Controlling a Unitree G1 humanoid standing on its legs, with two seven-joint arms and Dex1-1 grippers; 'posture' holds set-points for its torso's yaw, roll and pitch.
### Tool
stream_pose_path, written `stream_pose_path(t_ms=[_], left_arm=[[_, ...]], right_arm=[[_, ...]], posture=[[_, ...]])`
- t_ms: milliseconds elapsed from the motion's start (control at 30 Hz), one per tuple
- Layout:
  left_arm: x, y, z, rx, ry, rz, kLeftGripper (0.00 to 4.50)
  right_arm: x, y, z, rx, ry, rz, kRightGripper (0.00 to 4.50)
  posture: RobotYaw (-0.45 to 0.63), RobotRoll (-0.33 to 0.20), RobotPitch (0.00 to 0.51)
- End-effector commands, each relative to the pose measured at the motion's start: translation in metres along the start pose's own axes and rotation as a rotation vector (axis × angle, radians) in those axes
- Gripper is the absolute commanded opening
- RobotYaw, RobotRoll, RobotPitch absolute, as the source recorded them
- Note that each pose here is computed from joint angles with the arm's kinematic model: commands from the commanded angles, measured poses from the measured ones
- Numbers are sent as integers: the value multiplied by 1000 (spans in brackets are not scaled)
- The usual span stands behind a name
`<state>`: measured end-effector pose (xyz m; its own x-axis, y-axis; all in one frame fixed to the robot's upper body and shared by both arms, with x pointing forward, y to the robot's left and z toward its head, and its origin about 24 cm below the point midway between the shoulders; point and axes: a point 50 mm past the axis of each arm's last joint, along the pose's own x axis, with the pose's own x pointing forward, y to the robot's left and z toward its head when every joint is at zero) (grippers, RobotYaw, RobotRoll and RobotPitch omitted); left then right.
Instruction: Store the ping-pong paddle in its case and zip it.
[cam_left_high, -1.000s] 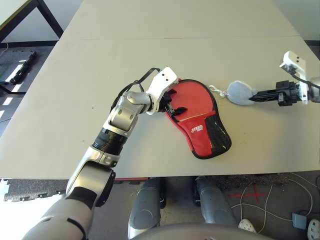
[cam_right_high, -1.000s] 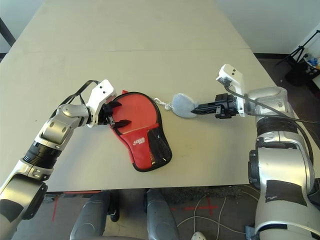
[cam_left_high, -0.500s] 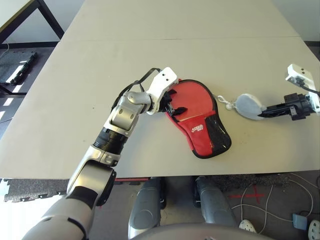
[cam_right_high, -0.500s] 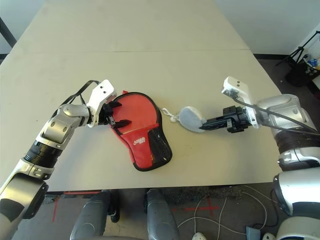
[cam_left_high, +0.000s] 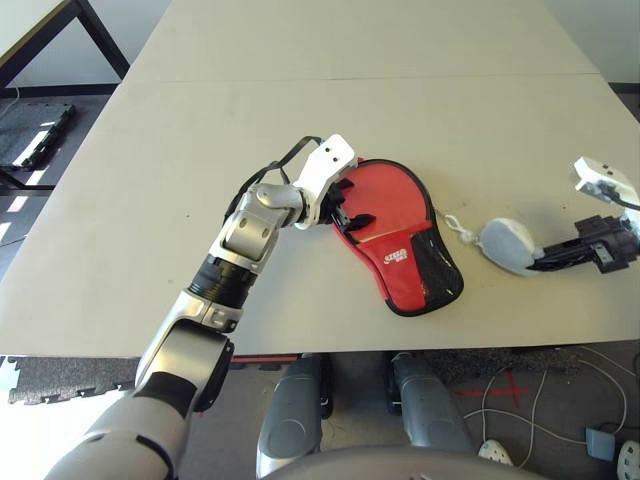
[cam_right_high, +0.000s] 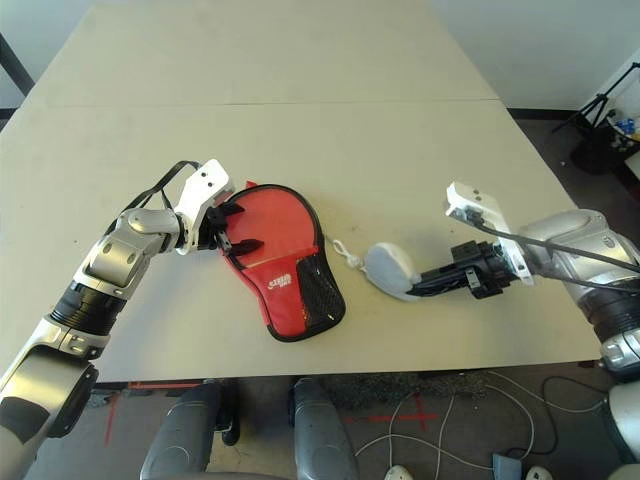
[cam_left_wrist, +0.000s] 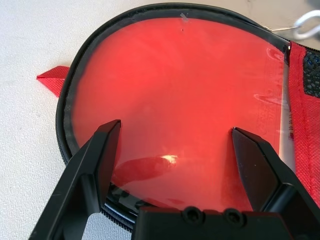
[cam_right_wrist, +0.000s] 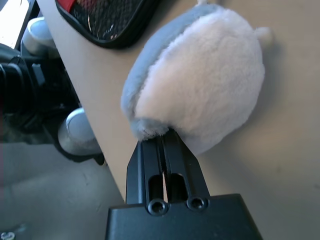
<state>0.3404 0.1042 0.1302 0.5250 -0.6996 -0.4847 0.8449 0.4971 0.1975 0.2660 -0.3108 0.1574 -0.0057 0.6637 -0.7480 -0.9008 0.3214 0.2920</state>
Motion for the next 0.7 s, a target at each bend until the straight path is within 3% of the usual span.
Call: stream_pose_path(t_ms=[33,533,700], left_arm=[[8,-8,-31,-65,123,-28,4500],[6,-5,-31,-71,122,-13,4500],[6,-6,-32,-73,123,-12,4500]], right_arm=[[7,6,-17,53,77,53,20],[16,14,-21,46,105,124,20],[12,-4,-18,36,101,32,20]], posture=[[-73,0,214],[-63,0,218],[-59,0,219]])
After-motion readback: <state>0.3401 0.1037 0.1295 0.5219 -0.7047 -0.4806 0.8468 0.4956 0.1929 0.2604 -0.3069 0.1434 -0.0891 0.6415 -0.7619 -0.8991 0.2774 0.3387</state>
